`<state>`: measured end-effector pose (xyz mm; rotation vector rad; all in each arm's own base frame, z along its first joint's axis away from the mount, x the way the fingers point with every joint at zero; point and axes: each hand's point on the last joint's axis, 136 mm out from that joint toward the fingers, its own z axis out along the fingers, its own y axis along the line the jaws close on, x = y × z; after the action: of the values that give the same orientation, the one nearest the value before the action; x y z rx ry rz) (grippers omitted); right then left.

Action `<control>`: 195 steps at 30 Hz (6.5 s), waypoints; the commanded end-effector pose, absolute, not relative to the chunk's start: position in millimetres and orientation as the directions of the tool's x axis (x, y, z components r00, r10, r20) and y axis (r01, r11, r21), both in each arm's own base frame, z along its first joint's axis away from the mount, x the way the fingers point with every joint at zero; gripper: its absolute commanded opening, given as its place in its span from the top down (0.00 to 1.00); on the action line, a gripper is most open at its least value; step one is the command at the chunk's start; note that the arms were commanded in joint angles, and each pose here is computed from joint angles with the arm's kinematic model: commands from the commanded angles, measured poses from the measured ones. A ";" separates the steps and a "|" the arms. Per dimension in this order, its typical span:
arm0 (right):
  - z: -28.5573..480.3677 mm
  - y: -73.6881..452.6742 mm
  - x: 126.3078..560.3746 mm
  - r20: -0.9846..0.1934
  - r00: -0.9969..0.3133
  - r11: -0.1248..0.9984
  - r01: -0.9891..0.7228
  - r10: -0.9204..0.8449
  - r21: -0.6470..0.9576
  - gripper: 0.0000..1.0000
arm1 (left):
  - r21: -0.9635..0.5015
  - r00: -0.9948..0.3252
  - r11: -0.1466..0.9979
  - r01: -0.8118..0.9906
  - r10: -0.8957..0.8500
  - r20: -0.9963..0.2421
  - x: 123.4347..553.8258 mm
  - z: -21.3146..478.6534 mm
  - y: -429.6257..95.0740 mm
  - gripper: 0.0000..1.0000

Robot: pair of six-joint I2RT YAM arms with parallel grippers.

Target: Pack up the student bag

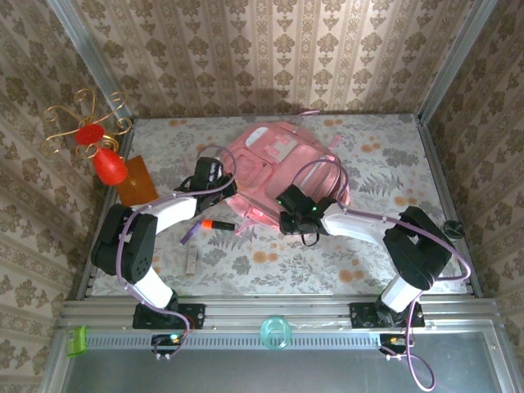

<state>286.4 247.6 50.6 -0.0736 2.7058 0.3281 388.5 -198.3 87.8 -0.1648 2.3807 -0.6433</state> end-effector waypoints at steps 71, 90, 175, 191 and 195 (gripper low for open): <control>6.8 205.8 278.4 -0.366 -0.912 0.977 -0.211 -0.185 0.032 0.88 | -0.452 -0.750 0.890 0.060 -0.258 -0.608 388.4 94.2 -184.6 1.00; 77.6 140.2 253.9 -0.405 -0.908 0.990 -0.063 -0.111 -0.130 1.00 | -0.298 -0.718 0.954 0.021 -0.193 -0.669 402.1 91.0 -147.4 1.00; 118.8 177.9 278.5 -0.545 -0.839 0.949 -0.165 0.009 0.270 1.00 | 0.432 0.270 0.092 0.897 0.660 -0.701 262.1 135.2 -326.3 1.00; 119.3 118.2 297.8 -0.575 -0.817 0.995 -0.023 0.039 0.100 1.00 | 0.391 0.191 0.148 0.908 0.686 -0.702 276.4 136.7 -278.0 1.00; 138.7 158.7 296.9 -0.623 -0.780 0.940 -0.165 0.061 0.299 1.00 | 0.313 0.103 0.214 0.925 0.654 -0.750 289.1 137.8 -269.4 0.89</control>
<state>303.2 157.6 129.4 -0.0589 2.4647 0.3741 270.3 -291.9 141.2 1.5973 1.5051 -0.4183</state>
